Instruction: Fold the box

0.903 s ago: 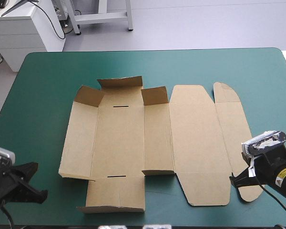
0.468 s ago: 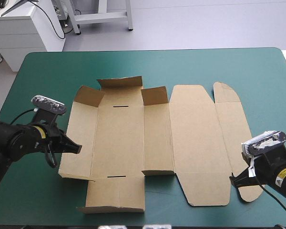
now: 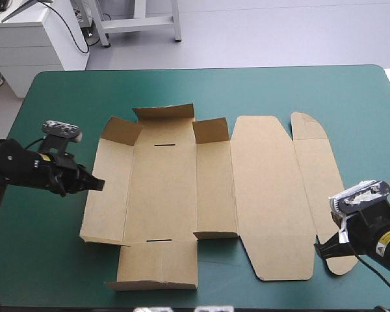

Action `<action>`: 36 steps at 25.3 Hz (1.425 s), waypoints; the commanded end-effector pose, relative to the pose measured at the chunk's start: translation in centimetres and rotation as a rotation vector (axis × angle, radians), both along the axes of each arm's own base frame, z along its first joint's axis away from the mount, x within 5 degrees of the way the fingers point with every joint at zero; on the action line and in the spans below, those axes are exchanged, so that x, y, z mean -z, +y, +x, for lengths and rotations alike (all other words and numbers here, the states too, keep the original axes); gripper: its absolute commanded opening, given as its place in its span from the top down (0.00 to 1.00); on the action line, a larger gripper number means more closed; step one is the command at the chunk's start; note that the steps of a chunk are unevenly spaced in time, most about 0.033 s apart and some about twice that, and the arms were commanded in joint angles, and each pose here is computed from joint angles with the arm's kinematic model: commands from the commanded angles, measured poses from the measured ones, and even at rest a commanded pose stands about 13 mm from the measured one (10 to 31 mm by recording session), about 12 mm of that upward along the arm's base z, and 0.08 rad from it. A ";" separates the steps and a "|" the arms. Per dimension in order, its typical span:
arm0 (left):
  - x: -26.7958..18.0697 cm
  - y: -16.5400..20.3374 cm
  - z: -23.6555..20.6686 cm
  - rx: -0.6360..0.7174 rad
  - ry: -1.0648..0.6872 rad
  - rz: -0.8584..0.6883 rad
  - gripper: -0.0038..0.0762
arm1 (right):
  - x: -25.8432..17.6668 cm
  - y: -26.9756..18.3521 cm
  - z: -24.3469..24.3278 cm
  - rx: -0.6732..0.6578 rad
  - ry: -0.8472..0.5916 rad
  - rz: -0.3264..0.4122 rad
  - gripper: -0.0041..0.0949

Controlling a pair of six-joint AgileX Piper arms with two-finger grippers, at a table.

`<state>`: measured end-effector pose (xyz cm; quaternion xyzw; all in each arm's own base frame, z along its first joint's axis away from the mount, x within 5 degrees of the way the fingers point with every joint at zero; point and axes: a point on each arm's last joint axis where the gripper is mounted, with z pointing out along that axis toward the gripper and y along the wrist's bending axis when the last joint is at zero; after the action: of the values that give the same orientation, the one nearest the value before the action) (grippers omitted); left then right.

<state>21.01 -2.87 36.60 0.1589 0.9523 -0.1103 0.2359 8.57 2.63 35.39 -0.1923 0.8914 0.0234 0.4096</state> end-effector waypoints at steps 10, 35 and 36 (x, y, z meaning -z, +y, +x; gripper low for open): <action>-0.7 8.7 -0.4 -0.333 -0.013 -0.073 0.93 | -1.1 -0.1 0.3 -0.003 -0.081 0.001 0.96; 11.6 6.1 1.3 -0.208 0.291 -0.531 0.29 | -1.1 0.0 0.3 -0.017 -0.084 -0.013 0.96; 11.6 5.9 1.3 -0.199 0.293 -0.529 0.29 | -1.1 0.0 0.3 -0.017 -0.084 -0.013 0.96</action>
<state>22.36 4.03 23.51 -0.0365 0.9384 -0.3195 0.1263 8.57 2.62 35.37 -0.2036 0.8894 0.0172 0.4089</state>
